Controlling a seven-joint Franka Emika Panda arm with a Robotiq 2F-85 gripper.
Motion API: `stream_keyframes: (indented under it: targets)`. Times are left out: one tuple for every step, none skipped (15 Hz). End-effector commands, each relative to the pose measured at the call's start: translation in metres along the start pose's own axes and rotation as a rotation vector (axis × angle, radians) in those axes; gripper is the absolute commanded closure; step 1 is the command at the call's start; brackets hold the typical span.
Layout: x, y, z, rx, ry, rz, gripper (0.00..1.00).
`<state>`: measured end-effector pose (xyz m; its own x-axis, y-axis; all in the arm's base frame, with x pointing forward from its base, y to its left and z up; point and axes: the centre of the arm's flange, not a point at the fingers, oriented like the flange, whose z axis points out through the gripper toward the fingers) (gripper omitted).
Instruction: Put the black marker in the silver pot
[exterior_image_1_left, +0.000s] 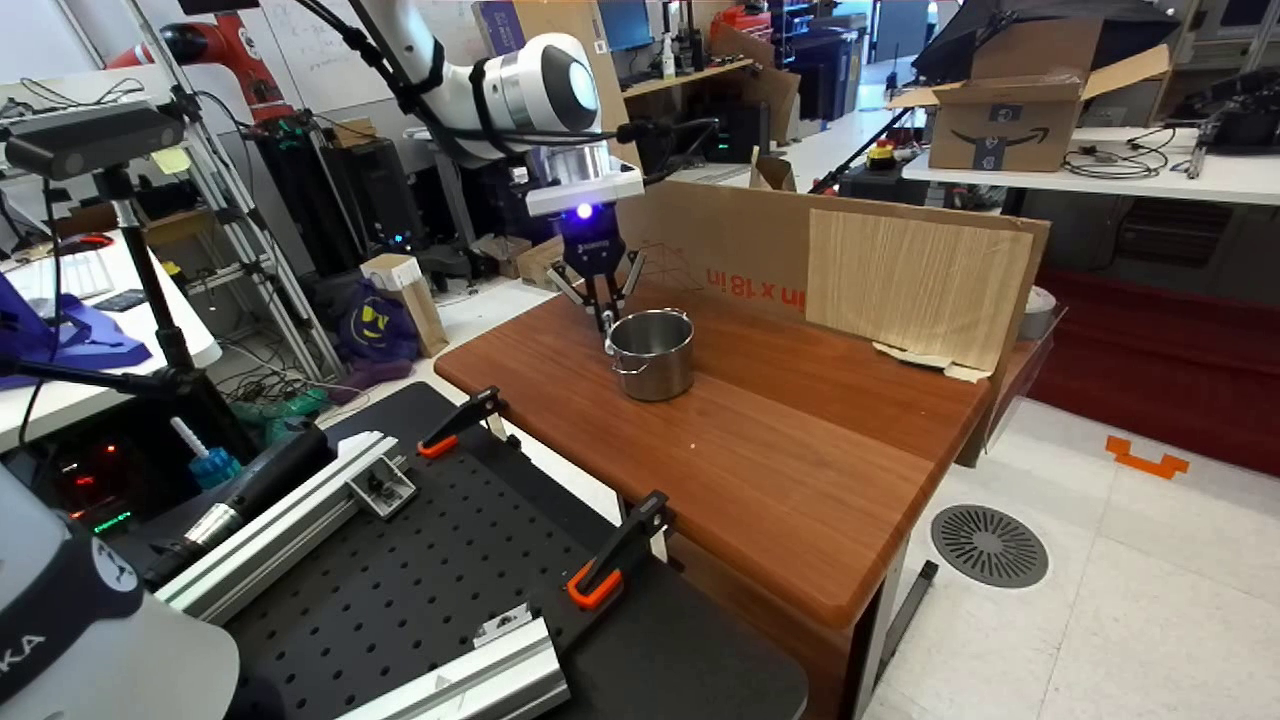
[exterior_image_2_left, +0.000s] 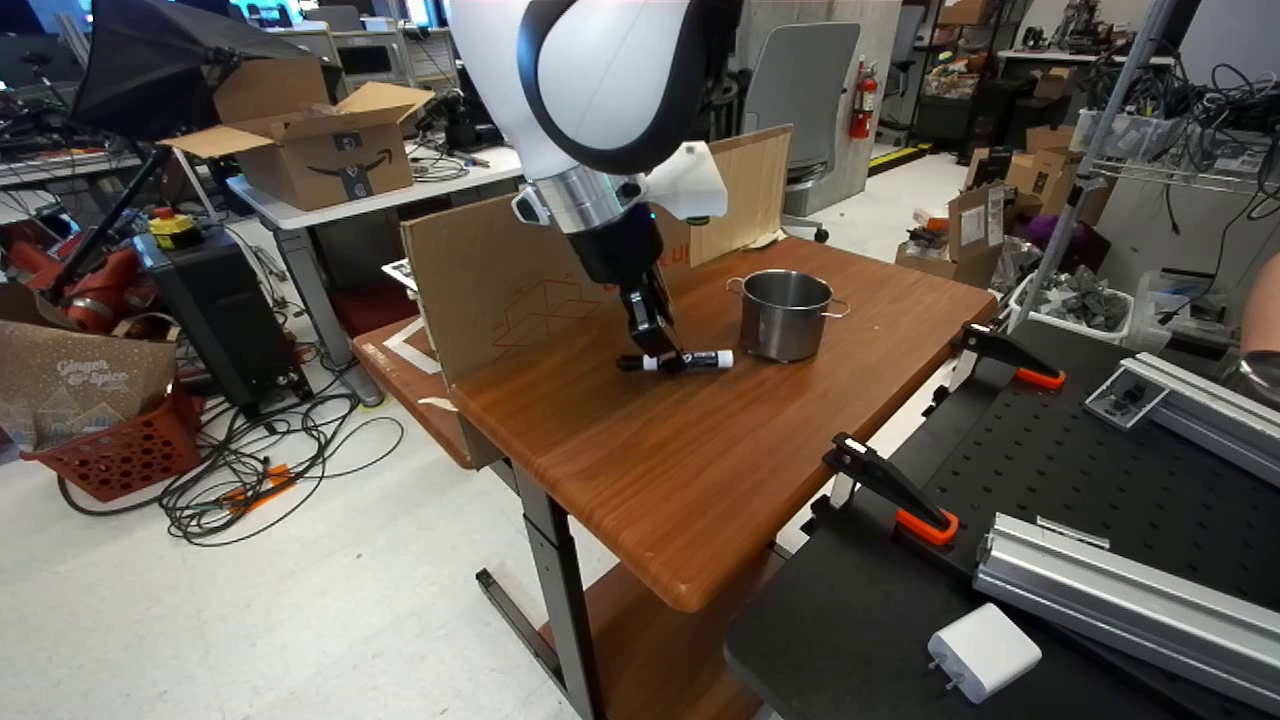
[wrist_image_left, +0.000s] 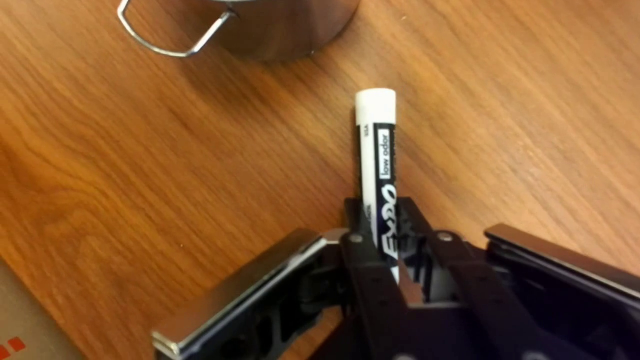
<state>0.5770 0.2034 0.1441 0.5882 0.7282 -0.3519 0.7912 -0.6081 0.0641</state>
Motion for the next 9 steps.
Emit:
stream_keyframes:
  targets:
    - [-0.005, 0.004, -0.013, -0.023, -0.005, -0.006, 0.95]
    - [-0.008, 0.004, -0.016, -0.024, 0.002, -0.007, 0.95]
    - [-0.013, 0.003, -0.021, -0.028, 0.018, -0.015, 0.95]
    - [-0.016, 0.003, -0.026, -0.034, 0.029, -0.017, 0.95]
    - [-0.022, 0.003, -0.033, -0.043, 0.046, -0.019, 0.95]
    - [-0.027, 0.004, -0.04, -0.051, 0.062, -0.019, 0.95]
    - [-0.033, 0.004, -0.047, -0.06, 0.079, -0.018, 0.95]
    - [-0.039, 0.004, -0.053, -0.068, 0.094, -0.014, 0.95]
    - [-0.049, 0.004, -0.059, -0.084, 0.121, -0.013, 0.95]
